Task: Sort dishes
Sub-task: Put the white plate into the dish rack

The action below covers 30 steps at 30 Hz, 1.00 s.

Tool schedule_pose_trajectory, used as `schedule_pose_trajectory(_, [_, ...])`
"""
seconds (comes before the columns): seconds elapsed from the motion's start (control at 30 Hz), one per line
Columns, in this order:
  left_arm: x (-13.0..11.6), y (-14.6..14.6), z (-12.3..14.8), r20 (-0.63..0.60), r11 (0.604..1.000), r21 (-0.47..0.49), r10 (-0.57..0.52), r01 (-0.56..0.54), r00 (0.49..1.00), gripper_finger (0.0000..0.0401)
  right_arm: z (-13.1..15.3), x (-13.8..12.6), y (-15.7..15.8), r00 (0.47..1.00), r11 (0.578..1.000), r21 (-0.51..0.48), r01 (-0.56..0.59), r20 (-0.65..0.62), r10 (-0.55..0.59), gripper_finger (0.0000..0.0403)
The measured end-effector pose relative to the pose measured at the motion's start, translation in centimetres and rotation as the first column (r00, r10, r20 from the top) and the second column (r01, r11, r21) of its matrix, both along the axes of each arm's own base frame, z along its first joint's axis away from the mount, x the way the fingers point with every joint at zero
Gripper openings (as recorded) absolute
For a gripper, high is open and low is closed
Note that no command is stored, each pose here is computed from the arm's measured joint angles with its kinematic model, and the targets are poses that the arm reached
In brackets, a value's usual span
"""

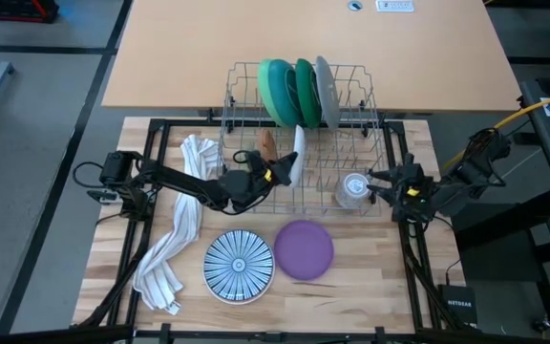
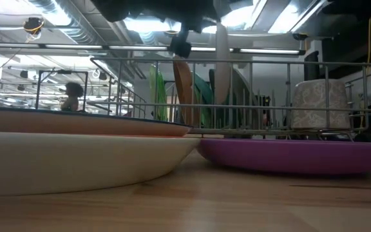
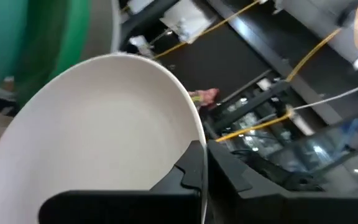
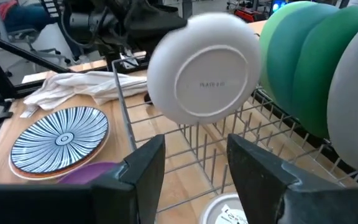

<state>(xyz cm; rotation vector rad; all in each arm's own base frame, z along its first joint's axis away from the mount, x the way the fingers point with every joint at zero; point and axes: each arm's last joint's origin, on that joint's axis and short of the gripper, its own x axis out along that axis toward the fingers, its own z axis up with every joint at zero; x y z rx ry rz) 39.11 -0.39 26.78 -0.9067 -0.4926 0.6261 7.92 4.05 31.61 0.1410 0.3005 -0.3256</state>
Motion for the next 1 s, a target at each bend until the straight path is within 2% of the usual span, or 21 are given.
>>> schedule_pose_trajectory(0.2, [0.1,0.2,-1.5,-0.058,0.993,-0.114,0.011,-0.017,0.998,0.0006,-0.3,0.4,0.4,1.0,1.0,0.017,-0.009,0.007,0.009,0.0179])
schedule_pose_trajectory(0.37, [0.1,0.6,-2.2,-0.068,0.983,-0.182,0.017,-0.03,0.998,0.0011,-0.7,0.5,0.7,0.997,0.996,0.04,-0.076,-0.03,0.077,0.0179])
schedule_pose_trajectory(0.57, [0.1,1.1,-2.3,-0.063,0.981,-0.19,0.03,-0.042,0.998,0.0012,-1.2,0.6,0.8,0.993,0.994,0.045,-0.103,-0.053,0.105,0.0179])
schedule_pose_trajectory(0.8, [0.1,1.9,-2.3,0.007,0.964,-0.261,0.054,-0.051,0.998,0.0012,-1.2,0.7,1.1,0.986,0.987,0.071,-0.145,-0.069,0.15,0.0179])
schedule_pose_trajectory(1.0, [0.1,1.9,-2.3,-0.011,0.968,-0.245,0.052,-0.053,0.999,0.0017,-1.6,1.3,1.7,0.979,0.984,0.062,-0.165,-0.111,0.171,0.0179])
